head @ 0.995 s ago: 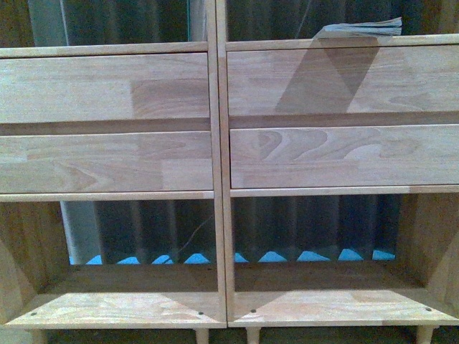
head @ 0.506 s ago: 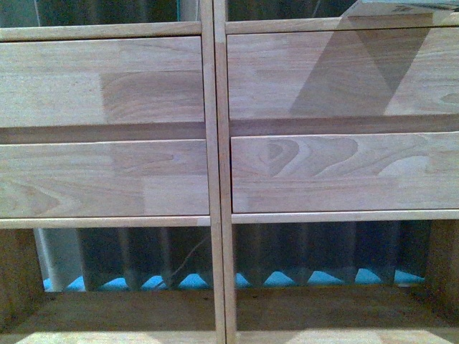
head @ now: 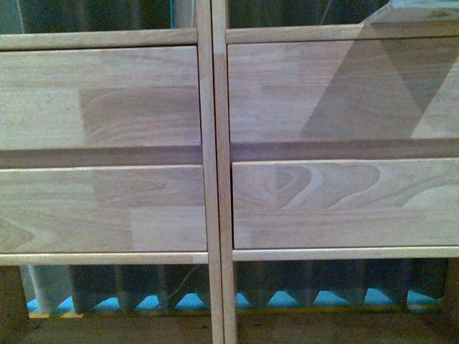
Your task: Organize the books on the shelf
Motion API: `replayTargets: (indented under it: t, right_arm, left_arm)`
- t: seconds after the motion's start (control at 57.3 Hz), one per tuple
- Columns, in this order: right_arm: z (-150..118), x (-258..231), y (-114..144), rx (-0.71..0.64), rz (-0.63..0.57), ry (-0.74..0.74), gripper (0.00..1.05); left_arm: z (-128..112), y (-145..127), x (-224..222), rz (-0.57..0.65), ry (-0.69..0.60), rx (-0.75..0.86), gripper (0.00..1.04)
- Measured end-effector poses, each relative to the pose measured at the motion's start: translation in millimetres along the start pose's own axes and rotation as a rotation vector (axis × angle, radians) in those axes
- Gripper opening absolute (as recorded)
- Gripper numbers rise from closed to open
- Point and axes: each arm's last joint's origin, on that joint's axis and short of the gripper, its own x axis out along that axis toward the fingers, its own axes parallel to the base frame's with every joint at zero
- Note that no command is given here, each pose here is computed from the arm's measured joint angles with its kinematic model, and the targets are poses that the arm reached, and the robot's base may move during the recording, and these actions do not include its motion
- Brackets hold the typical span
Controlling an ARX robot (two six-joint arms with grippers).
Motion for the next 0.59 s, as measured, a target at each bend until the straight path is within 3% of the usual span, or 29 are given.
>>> replayTargets:
  t: [0.489,0.541,0.594]
  right_arm:
    - [0.0,0.0,0.0,0.000,-0.002,0.000,0.98]
    - [-0.7,0.8,-0.4,0.022,0.059,0.046,0.98]
    - [1.0,3.1,-1.6,0.117,0.224,0.142,0.98]
  left_arm:
    - [0.0,0.0,0.0,0.000,0.000,0.003,0.97]
    - [0.0,0.0,0.0,0.000,0.000,0.003,0.97]
    - [0.0,0.0,0.0,0.000,0.000,0.003,0.97]
